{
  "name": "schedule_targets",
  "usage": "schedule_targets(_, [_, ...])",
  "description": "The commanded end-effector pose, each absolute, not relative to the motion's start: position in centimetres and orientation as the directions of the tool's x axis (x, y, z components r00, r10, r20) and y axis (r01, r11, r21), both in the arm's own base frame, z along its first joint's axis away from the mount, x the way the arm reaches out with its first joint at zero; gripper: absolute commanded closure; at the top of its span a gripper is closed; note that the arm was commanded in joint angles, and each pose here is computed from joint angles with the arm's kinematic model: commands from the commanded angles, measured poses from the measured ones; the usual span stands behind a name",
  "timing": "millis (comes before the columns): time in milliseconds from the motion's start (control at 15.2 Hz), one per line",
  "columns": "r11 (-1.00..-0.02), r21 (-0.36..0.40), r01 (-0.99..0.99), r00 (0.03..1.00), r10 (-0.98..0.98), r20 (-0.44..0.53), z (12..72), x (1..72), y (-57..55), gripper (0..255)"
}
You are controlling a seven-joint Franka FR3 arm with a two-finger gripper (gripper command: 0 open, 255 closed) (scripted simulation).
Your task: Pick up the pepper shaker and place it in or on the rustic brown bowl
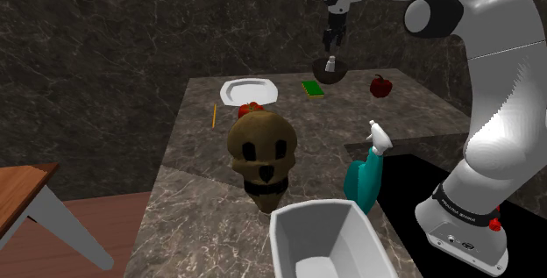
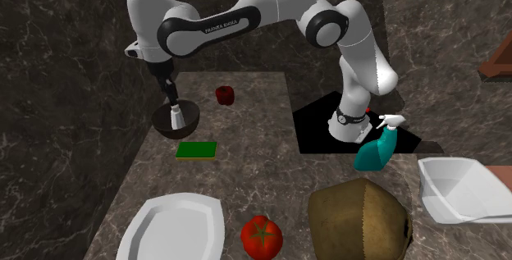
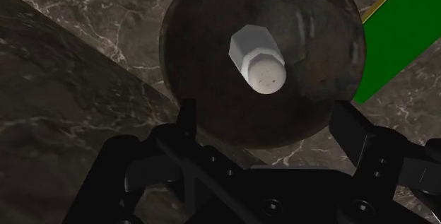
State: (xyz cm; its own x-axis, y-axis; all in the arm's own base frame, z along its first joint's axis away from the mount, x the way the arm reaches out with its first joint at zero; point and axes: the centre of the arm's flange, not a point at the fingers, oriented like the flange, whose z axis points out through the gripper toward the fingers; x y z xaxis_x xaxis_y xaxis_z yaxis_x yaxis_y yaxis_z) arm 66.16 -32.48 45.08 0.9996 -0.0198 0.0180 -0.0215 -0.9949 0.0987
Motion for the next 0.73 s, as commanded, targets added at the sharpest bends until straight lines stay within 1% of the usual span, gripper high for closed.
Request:
schedule_targets(0, [-0.995, 0.099, -0.022, 1.0, -0.02, 0.018, 45.1, 66.2, -32.5, 0])
schedule_targets(66, [-0.995, 0.099, -0.022, 1.0, -0.02, 0.018, 45.1, 66.2, -32.5, 0])
schedule_targets(330, [-0.995, 0.099, -0.022, 1.0, -0.02, 0.018, 50.1, 66.1, -32.0, 0])
schedule_targets(660, [-0.995, 0.099, -0.022, 1.0, -0.02, 0.018, 50.1, 66.1, -32.0, 0])
